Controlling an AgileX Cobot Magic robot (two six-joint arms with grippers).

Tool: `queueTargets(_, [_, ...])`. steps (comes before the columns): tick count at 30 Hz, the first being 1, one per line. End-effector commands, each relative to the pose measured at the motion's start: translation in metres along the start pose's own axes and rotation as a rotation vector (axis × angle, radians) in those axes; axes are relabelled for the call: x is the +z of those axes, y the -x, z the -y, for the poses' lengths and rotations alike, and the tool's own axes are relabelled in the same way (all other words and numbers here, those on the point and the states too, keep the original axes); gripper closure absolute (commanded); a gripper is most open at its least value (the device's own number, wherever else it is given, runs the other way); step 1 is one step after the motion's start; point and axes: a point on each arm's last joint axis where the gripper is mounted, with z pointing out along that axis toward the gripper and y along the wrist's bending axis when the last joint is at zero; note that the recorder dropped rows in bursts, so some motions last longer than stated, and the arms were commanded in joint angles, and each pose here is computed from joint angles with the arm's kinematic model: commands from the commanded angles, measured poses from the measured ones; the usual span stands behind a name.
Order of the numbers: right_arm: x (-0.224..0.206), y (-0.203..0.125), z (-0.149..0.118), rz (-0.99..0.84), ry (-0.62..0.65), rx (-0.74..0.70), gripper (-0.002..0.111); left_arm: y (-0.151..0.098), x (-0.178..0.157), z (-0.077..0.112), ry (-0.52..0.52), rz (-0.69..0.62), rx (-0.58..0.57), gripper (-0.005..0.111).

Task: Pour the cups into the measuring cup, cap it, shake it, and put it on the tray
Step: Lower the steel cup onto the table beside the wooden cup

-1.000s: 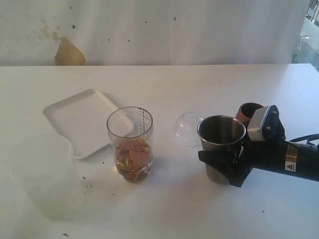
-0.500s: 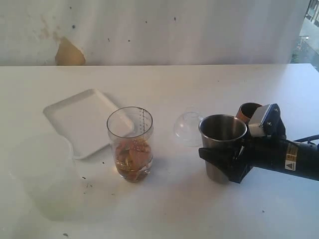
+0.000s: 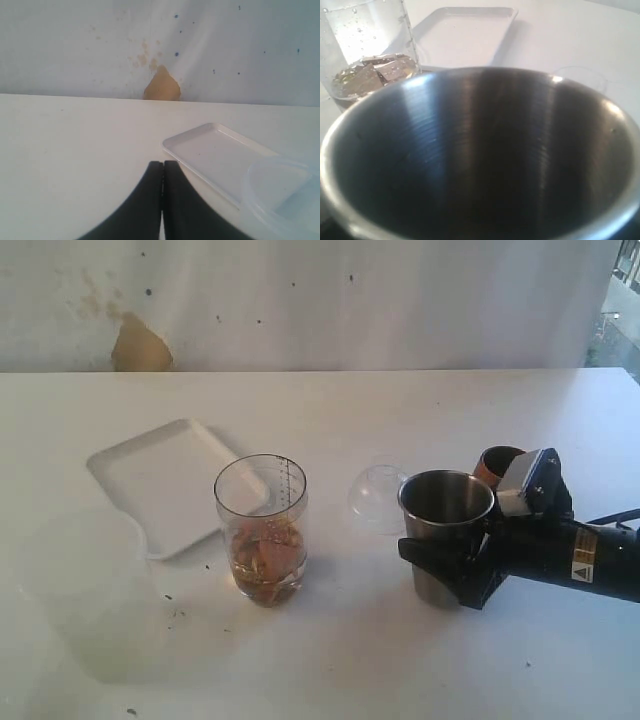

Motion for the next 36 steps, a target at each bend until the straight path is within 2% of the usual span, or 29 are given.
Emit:
queueTargets(1, [-0.001,-0.008,0.001,-0.082,-0.016,-0.010,0.040,0.000,0.000,0.000,0.002,0.008,-0.008,0.106])
queueTargets(9, [-0.003,-0.015,0.005,-0.195,-0.062,-0.021,0.040,0.000,0.000,0.000,0.002,0.008,-0.008,0.106])
queueTargets(18, [-0.004,-0.015,0.002,-0.212,-0.023,-0.096,0.040,0.000,0.000,0.000,0.002,0.008,-0.008,0.106])
queueTargets(24, [-0.005,-0.016,0.001,-0.236,-0.029,-0.102,0.030,0.000,0.000,0.000,0.002,0.008,-0.008,0.106])
queueTargets(30, [-0.007,-0.018,0.000,-0.284,-0.020,-0.128,0.029,0.000,0.000,0.000,0.002,0.008,-0.008,0.106])
queueTargets(36, [-0.014,-0.005,0.003,-0.319,-0.076,-0.175,0.029,0.000,0.000,0.000,0.002,0.008,-0.008,0.106])
